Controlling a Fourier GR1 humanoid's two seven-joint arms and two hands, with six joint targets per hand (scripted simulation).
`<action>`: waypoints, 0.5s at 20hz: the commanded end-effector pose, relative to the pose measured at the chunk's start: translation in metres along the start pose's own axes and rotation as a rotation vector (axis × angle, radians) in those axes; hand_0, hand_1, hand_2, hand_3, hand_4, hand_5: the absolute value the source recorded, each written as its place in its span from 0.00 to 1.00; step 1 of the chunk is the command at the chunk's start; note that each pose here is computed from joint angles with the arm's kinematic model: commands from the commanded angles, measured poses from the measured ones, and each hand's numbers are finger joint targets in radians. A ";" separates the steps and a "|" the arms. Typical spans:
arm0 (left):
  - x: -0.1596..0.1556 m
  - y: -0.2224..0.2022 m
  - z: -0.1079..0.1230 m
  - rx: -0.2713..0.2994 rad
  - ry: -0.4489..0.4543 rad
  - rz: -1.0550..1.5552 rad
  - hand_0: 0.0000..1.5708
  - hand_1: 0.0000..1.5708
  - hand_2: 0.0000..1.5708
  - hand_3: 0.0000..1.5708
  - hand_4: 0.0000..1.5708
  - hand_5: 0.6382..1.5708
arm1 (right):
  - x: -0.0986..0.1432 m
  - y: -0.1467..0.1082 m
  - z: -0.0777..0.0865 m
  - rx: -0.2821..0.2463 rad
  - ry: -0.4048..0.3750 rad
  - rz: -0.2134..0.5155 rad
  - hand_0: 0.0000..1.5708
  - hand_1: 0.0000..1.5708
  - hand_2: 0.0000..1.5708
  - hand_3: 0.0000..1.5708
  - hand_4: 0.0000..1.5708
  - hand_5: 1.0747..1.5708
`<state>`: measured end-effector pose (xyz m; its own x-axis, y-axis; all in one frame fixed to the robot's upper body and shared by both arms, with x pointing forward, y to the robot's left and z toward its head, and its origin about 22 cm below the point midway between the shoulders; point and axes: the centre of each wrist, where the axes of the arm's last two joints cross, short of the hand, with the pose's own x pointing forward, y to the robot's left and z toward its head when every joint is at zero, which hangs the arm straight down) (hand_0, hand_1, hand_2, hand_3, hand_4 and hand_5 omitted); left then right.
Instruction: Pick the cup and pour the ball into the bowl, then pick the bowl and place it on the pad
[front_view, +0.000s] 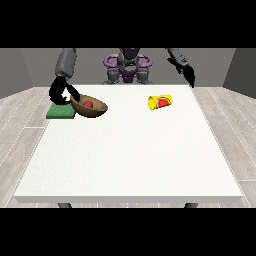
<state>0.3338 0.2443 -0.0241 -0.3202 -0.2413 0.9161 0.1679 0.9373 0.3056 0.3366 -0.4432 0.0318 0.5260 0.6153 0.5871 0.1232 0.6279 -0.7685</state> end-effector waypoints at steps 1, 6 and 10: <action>-0.024 0.003 0.026 0.059 0.114 0.017 0.00 0.00 0.00 0.00 0.00 0.10 | 0.029 -0.064 -0.002 0.029 -0.013 0.239 1.00 1.00 1.00 1.00 0.97 0.99; -0.047 0.030 0.063 0.140 0.192 0.012 0.00 0.00 0.00 0.00 0.00 0.09 | 0.088 -0.033 0.003 0.142 -0.093 0.400 1.00 1.00 1.00 1.00 1.00 0.97; -0.053 0.061 0.078 0.241 0.116 -0.055 0.00 0.00 0.00 0.00 0.00 0.09 | 0.117 -0.051 0.008 0.090 -0.205 0.332 1.00 1.00 1.00 1.00 1.00 0.97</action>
<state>0.2950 0.3057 -0.0730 -0.1775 -0.2805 0.9433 0.0065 0.9582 0.2861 0.3774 -0.4102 0.1171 0.4118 0.8401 0.3530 -0.1275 0.4367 -0.8905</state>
